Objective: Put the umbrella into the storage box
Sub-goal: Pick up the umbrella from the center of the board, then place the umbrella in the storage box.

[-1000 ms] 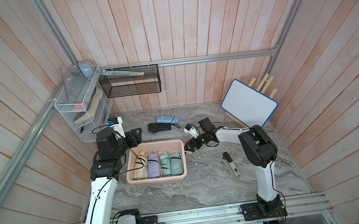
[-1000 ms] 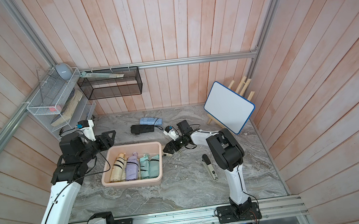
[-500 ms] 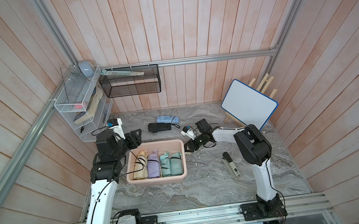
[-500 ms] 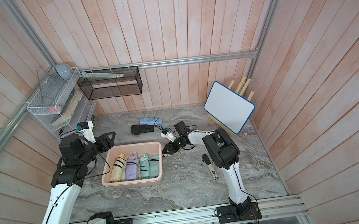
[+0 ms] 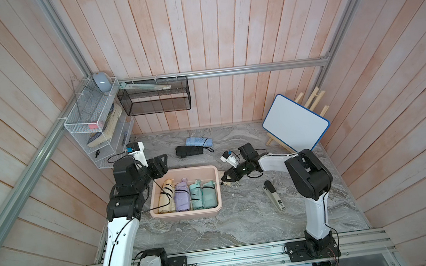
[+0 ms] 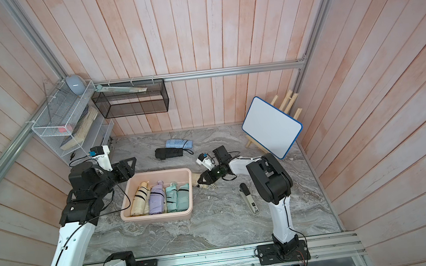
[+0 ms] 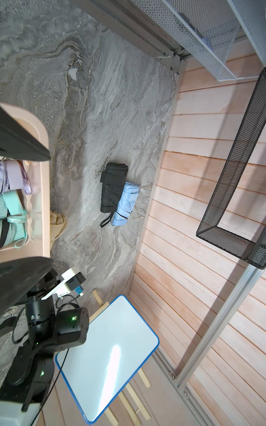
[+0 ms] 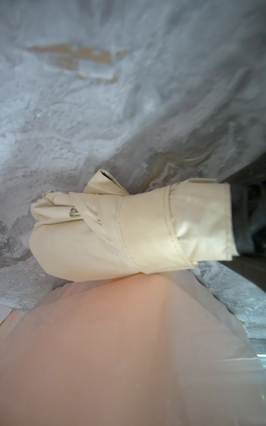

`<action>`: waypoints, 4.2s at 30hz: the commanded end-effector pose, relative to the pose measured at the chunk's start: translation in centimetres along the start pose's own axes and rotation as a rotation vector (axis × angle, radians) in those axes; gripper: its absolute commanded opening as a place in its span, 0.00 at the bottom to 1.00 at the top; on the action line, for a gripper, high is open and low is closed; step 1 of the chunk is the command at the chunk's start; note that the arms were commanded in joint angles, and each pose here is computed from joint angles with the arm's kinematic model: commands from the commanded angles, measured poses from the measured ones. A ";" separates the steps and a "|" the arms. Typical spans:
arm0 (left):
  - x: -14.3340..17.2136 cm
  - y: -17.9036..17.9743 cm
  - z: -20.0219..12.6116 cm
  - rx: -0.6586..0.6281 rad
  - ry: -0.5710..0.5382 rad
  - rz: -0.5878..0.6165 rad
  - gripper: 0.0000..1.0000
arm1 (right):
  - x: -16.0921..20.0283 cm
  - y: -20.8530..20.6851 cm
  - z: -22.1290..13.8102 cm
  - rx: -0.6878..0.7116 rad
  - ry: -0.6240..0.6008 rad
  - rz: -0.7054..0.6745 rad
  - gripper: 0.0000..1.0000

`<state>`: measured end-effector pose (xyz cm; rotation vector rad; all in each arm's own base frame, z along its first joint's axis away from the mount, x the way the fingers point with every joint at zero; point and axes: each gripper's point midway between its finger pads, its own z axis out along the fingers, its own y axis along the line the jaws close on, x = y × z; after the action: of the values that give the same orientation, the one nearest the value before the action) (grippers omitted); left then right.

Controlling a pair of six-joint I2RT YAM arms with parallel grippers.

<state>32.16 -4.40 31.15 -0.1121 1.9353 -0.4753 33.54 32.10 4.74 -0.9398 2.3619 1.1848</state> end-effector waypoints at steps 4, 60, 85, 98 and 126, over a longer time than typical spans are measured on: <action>-1.4 -0.6 -0.8 0.027 -0.091 0.059 0.70 | -2.0 0.9 -4.3 0.042 -0.117 0.026 0.20; 12.2 -18.8 -1.7 0.663 -0.024 1.575 1.00 | -2.7 21.7 -13.7 0.007 -0.028 -0.085 0.18; 15.2 -18.0 -1.2 0.768 0.173 1.624 1.00 | -4.1 25.0 -13.0 -0.107 -0.038 -0.142 0.17; 14.5 -16.9 0.0 0.660 0.175 1.682 0.65 | -4.5 24.7 -11.6 -0.112 -0.043 -0.142 0.18; 8.5 -15.6 -0.4 0.280 0.130 0.755 0.27 | -8.6 16.1 -25.3 0.497 -0.724 0.084 0.85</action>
<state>24.97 -21.35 25.97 1.2005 1.7773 -0.0853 27.83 24.29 34.17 -0.3027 1.9308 0.8058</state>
